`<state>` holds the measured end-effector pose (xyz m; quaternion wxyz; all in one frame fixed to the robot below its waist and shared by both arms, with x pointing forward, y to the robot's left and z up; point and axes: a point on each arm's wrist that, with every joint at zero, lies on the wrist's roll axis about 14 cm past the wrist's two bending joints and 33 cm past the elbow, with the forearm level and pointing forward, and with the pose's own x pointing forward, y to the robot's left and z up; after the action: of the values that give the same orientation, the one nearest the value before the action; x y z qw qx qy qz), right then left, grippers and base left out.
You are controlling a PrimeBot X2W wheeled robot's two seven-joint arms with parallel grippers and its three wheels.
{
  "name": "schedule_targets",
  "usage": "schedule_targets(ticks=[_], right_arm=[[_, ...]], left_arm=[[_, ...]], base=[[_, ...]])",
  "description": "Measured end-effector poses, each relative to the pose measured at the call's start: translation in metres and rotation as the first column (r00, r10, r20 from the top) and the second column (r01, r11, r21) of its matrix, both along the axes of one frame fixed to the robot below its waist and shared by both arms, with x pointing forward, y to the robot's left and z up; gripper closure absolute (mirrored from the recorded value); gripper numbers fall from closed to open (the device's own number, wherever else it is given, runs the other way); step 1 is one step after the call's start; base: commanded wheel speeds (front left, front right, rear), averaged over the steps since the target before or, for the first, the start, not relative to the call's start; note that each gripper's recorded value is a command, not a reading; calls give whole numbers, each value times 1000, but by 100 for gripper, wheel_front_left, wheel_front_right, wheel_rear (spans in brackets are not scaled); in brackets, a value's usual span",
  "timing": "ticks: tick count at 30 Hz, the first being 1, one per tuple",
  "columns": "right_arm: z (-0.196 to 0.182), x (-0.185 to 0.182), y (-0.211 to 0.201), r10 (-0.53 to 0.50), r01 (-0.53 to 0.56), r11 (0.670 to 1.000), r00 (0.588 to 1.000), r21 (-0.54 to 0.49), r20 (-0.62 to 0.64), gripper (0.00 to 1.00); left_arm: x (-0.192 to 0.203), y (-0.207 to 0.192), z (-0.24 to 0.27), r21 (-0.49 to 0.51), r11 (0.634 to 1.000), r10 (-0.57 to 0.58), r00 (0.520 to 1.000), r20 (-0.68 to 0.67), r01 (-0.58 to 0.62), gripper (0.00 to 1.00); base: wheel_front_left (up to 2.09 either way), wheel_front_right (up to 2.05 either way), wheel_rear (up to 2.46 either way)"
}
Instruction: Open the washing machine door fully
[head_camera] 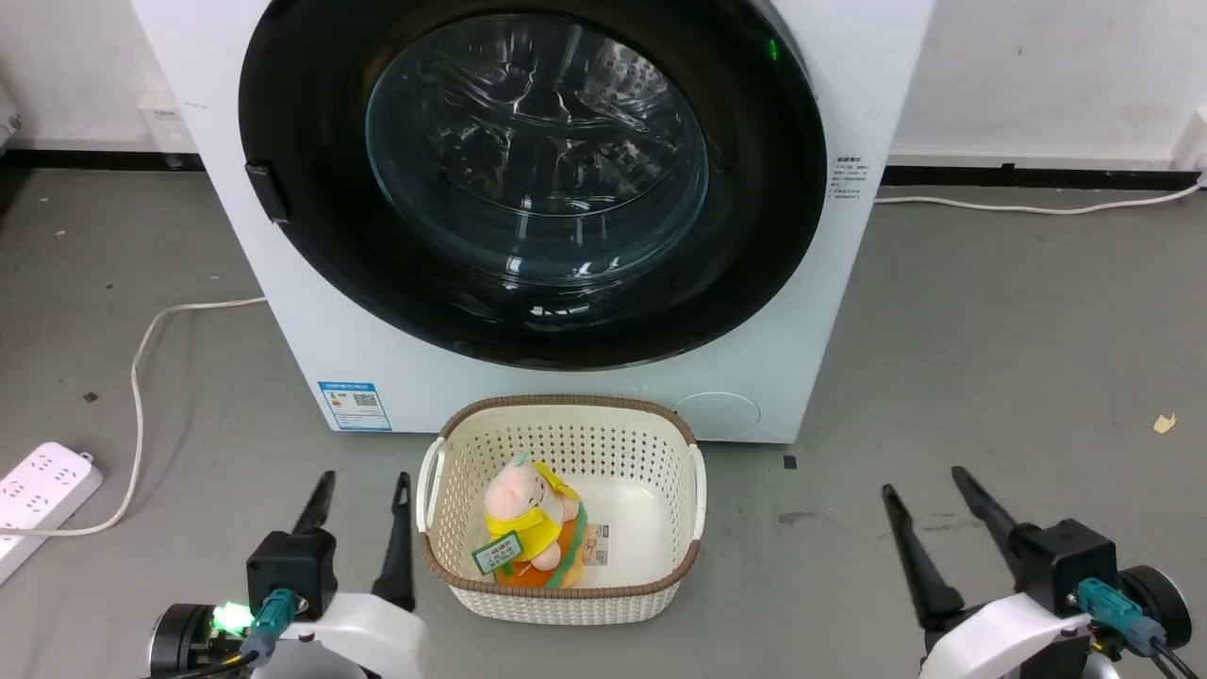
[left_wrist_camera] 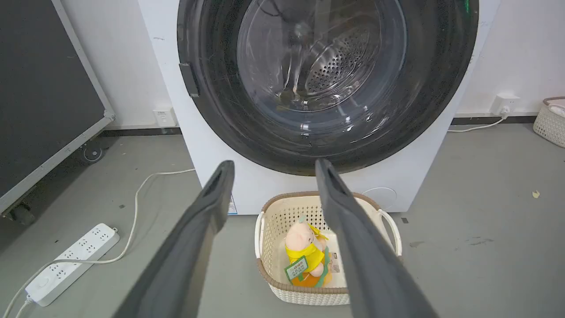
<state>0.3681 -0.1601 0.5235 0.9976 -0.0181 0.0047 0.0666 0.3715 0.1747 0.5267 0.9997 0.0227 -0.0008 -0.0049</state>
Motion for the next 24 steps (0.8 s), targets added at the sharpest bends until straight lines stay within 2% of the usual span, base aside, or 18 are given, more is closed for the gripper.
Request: schedule_targets(ticks=[24], right_arm=[[-1, 0, 0, 0, 0, 1000, 1000, -1, -4, 100]], left_arm=[[0, -1, 0, 0, 1000, -2, 1000, -2, 2, 100]], base=[[0, 0, 0]])
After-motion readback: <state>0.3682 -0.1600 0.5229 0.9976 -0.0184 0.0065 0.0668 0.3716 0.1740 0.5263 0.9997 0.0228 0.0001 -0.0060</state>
